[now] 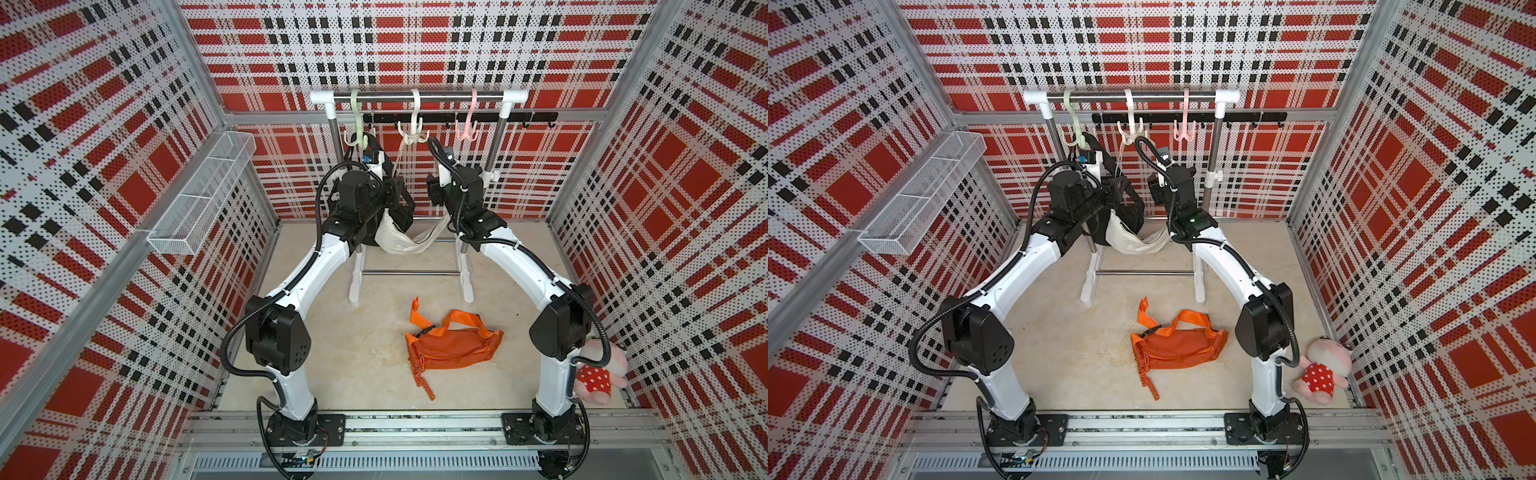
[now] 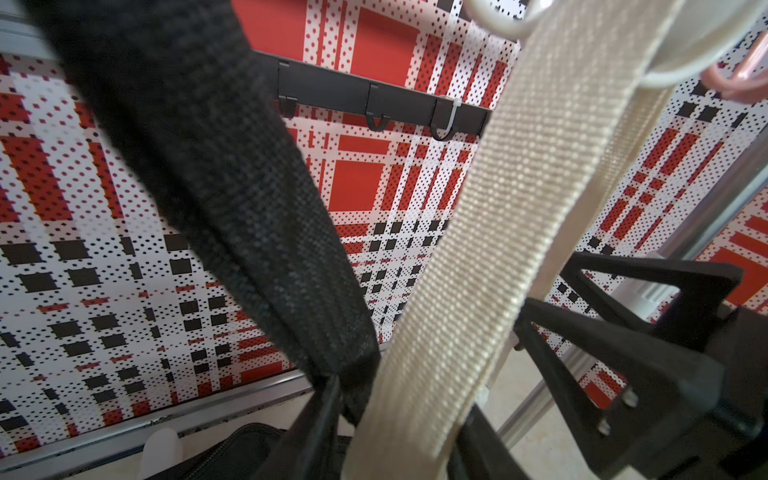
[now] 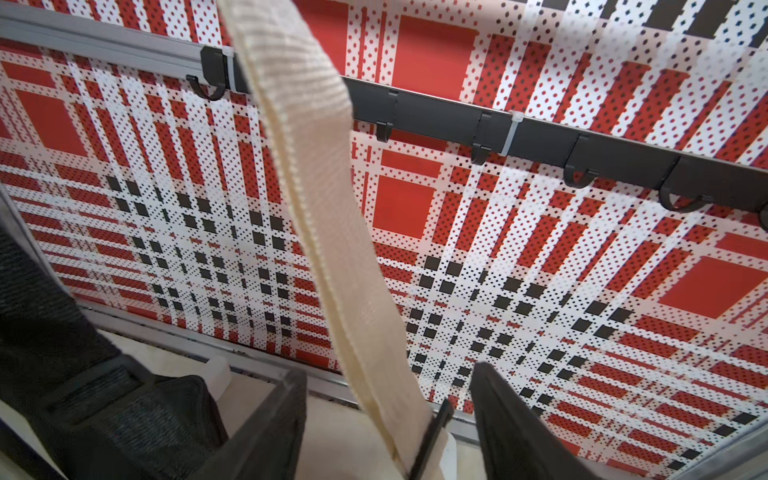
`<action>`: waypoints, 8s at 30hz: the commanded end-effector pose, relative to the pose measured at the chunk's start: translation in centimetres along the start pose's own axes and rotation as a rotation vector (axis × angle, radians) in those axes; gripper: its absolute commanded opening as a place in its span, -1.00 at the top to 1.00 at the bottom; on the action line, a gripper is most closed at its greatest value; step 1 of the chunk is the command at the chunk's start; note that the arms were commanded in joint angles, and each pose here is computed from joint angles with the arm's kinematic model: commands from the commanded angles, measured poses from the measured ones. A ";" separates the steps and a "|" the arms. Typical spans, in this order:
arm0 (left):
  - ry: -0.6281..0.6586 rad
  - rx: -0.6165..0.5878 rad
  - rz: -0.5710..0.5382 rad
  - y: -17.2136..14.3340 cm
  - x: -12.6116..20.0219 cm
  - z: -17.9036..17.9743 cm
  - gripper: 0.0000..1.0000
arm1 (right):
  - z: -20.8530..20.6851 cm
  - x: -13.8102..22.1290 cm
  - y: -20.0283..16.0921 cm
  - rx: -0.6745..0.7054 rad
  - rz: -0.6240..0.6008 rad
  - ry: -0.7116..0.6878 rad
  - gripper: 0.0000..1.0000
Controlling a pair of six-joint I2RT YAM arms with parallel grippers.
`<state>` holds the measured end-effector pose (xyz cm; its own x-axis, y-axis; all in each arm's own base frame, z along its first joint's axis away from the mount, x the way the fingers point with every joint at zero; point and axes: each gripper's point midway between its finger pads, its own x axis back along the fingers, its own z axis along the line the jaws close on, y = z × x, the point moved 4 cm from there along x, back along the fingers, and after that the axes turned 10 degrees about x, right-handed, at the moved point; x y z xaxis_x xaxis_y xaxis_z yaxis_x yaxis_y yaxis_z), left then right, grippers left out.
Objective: Take the bag off the hook
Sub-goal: Pick up the bag from the hook, then place the bag at the center of the board.
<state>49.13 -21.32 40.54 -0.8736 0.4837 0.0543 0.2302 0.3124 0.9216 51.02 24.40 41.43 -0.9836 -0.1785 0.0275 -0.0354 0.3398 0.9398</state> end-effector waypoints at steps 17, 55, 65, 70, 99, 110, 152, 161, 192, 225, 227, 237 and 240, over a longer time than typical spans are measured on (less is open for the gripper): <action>-0.031 -0.005 -0.041 1.3 0.7 -0.5 0.39 | 0.2 -1.1 0.0 0.070 -0.065 -0.014 0.03; -0.059 -0.021 -0.149 7.4 3.3 -2.8 1.00 | -3.4 4.4 7.8 0.080 -0.068 0.084 0.98; -0.065 -0.028 -0.185 9.1 3.0 -3.4 1.00 | -4.4 5.0 10.0 0.032 -0.133 0.065 0.98; -0.077 -0.028 -0.213 10.1 3.0 -3.8 1.00 | -5.0 5.5 11.3 0.023 -0.179 0.050 0.97; -0.147 0.006 -0.212 9.1 10.0 -5.4 1.00 | -1.9 13.3 12.8 -0.027 -0.211 0.152 0.97; -0.102 -0.011 -0.159 6.7 16.3 -5.2 1.00 | 1.9 19.6 13.5 -0.113 -0.187 0.242 0.98; 0.095 0.182 0.160 -5.6 32.3 -2.1 1.00 | 17.8 33.7 6.4 -0.306 0.161 0.697 1.00; 0.163 0.292 0.211 -8.1 36.5 -1.2 1.00 | 20.4 36.5 3.0 -0.369 0.364 0.752 1.00; 0.410 0.412 0.219 -18.3 27.0 7.8 0.74 | 25.0 21.6 -8.7 -0.076 0.470 0.582 1.00; 0.539 0.439 0.012 -14.8 29.0 11.4 0.57 | 31.3 17.7 -13.4 -0.170 0.612 0.659 1.00; 0.533 0.432 0.014 -14.6 28.9 11.3 0.52 | 30.6 17.5 -13.7 -0.175 0.623 0.645 0.97; 0.538 0.383 -0.010 -13.3 29.1 11.1 0.07 | 30.2 17.5 -13.8 -0.169 0.630 0.641 0.62; 0.542 0.369 -0.016 -12.9 29.2 11.0 0.06 | 30.0 17.6 -13.6 -0.171 0.629 0.640 0.38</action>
<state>25.28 -2.57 24.06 -0.9312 0.0451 0.3616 0.3045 0.6412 0.7044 29.26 44.65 16.52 -0.5084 -0.4811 0.7142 0.5704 0.4332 0.6979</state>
